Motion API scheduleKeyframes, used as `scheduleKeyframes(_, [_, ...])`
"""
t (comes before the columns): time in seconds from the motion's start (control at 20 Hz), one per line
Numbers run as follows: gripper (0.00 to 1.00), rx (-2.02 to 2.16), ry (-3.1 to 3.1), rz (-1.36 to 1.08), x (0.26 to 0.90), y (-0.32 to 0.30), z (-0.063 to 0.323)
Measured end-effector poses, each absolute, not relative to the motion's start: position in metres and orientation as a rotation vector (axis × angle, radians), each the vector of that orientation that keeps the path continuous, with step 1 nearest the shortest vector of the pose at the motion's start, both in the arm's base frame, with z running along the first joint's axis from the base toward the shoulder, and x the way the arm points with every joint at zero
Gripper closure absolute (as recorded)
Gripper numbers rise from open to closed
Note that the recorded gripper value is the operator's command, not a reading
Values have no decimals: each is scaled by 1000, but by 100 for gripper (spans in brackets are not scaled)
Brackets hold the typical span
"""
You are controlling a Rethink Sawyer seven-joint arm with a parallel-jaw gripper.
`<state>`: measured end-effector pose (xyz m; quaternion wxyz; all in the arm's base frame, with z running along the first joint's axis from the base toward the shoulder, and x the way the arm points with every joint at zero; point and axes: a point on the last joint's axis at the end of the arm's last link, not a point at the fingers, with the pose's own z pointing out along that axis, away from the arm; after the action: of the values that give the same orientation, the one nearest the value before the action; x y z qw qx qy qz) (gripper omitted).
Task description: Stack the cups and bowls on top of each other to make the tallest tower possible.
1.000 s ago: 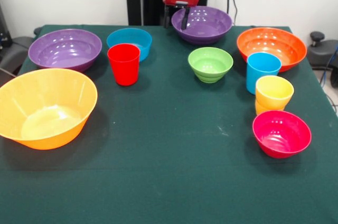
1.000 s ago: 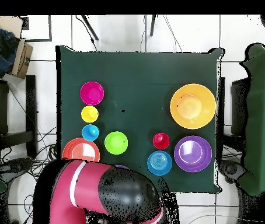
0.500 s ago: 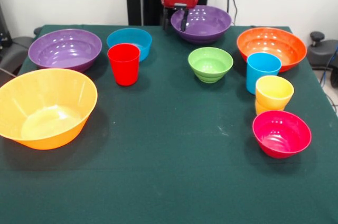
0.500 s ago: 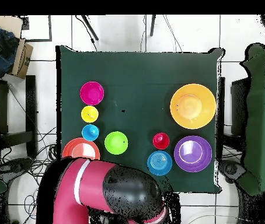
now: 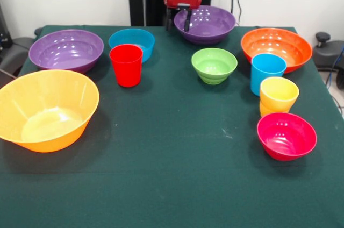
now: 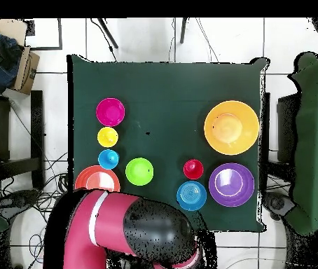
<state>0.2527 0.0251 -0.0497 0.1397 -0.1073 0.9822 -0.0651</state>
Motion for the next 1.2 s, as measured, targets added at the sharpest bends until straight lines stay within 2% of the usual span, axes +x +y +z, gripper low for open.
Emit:
scheduleKeyframes(1.0, [0, -351, 2830, -199, 253, 27, -50])
scheduleKeyframes(1.05, [100, -351, 2830, -198, 253, 27, -50])
scheduleKeyframes(1.2, [100, -352, 2828, -197, 254, 27, -51])
